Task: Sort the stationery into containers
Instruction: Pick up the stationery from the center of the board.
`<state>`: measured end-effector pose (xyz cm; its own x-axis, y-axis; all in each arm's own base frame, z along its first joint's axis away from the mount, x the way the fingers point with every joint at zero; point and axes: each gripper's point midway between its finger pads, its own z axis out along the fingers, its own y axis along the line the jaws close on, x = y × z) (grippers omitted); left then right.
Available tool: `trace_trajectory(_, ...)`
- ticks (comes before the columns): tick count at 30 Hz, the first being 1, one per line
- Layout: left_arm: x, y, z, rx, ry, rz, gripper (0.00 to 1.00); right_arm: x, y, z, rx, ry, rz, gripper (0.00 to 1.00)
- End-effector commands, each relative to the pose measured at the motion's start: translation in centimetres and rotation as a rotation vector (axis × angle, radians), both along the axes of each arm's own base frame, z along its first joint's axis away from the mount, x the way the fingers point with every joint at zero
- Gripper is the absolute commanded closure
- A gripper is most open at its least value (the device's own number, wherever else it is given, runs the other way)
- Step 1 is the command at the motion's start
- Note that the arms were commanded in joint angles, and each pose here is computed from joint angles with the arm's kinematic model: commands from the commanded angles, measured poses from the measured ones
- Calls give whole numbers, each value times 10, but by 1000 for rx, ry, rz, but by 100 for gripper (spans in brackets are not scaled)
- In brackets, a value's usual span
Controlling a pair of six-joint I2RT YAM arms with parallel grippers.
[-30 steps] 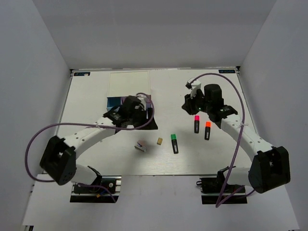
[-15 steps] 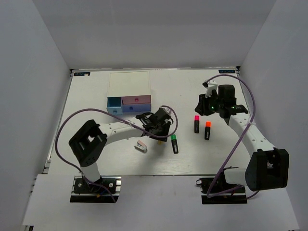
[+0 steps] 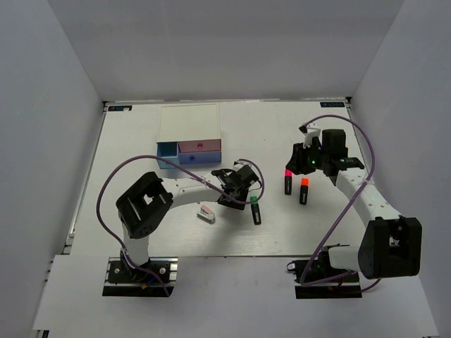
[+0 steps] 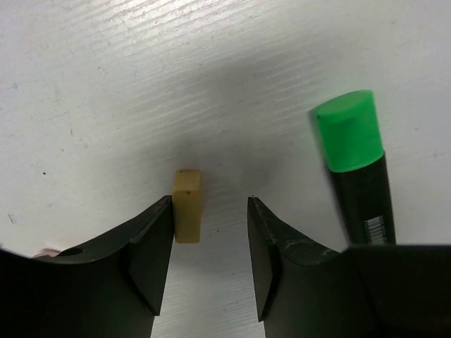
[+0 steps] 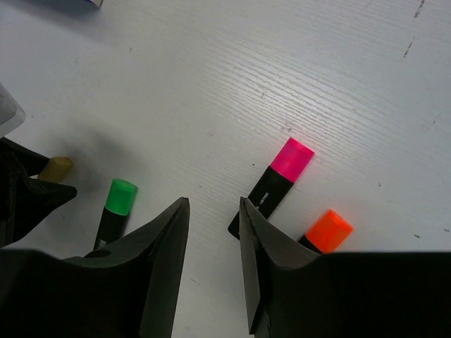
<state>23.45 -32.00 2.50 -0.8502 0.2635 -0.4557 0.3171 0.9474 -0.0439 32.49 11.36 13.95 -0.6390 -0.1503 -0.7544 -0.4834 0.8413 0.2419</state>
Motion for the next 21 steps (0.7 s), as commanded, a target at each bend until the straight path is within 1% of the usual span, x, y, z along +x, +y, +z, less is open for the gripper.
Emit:
trace_trajectory(1, 9, -4, 18, -6, -62, 23, 44, -1, 2, 12, 28, -38, 8, 59)
trace_trajectory(6, 9, 0, 13, 17, -58, 26, 44, -3, 2, 9, 35, -34, 11, 59)
trace_trajectory(8, 9, 1, 9, 25, -53, 26, 48, -4, 3, 9, 37, -31, 17, 59)
trace_trajectory(9, 9, 1, 9, 25, -53, 26, 51, -4, 2, 9, 37, -33, 14, 59)
trace_trajectory(10, 9, 1, 9, 25, -53, 26, 57, -4, 2, 8, 36, -30, 14, 59)
trace_trajectory(12, 7, 3, 7, 33, -49, 26, 63, -5, 3, 10, 38, -37, 19, 59)
trace_trajectory(13, 7, 3, 7, 33, -49, 26, 70, -6, 4, 9, 42, -35, 21, 59)
trace_trajectory(15, 8, 1, 19, 6, -66, 26, 77, -7, 5, 10, 42, -44, 32, 59)
trace_trajectory(16, 9, 0, 26, -10, -75, 27, 80, -7, 5, 9, 45, -42, 34, 57)
trace_trajectory(17, 10, -5, 36, -48, -86, 23, 82, -9, 8, 14, 59, -56, 55, 54)
trace_trajectory(18, 14, -6, 48, -79, -106, 33, 84, -12, 10, 13, 53, -65, 82, 48)
trace_trajectory(19, 18, -8, 74, -151, -137, 38, 87, -19, 19, 15, 88, -66, 141, 41)
trace_trajectory(20, 24, -4, 89, -176, -167, 57, 91, -24, 23, 17, 90, -94, 189, 25)
trace_trajectory(21, 31, -2, 105, -206, -205, 75, 93, -31, 26, 16, 99, -103, 220, 18)
